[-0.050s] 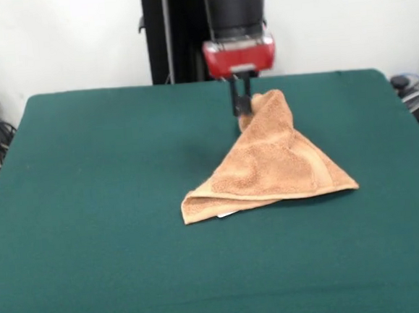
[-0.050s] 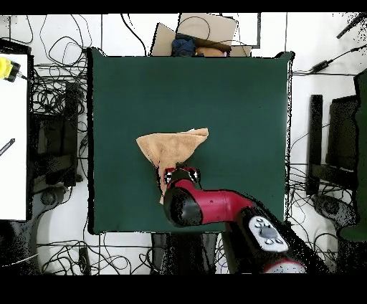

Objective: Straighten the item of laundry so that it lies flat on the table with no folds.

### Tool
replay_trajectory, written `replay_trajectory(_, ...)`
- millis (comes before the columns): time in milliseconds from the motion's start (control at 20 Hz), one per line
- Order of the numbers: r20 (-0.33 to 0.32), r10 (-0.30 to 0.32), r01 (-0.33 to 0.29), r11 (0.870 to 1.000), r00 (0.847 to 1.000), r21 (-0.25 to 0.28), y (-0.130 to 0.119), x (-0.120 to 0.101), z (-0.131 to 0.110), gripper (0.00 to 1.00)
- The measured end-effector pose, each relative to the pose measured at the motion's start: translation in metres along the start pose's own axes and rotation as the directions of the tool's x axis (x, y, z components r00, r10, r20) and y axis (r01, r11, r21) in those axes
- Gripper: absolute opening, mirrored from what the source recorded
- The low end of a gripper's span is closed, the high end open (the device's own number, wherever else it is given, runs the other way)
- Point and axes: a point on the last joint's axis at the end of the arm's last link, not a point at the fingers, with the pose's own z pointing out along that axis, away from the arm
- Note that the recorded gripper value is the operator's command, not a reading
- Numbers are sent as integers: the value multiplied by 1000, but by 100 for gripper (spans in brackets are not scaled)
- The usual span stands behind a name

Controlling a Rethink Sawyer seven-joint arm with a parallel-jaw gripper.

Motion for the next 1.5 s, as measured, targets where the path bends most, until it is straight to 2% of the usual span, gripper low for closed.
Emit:
replay_trajectory(250, -66, 17, -14, 999, 998, 42, -21, 0, -28, 0)
replay_trajectory(650, -42, -1, 3, 999, 999, 52, -20, -8, -36, 0)
replay_trajectory(850, 1, -32, 32, 998, 999, 52, -19, -10, -36, 0)
replay_trajectory(1100, 126, -80, 76, 996, 989, 38, -15, -15, -30, 0)
replay_trajectory(1200, 151, -85, 81, 996, 985, 34, -13, -16, -28, 0)
replay_trajectory(1500, 161, -104, 102, 995, 982, 17, 1, -14, -23, 0)
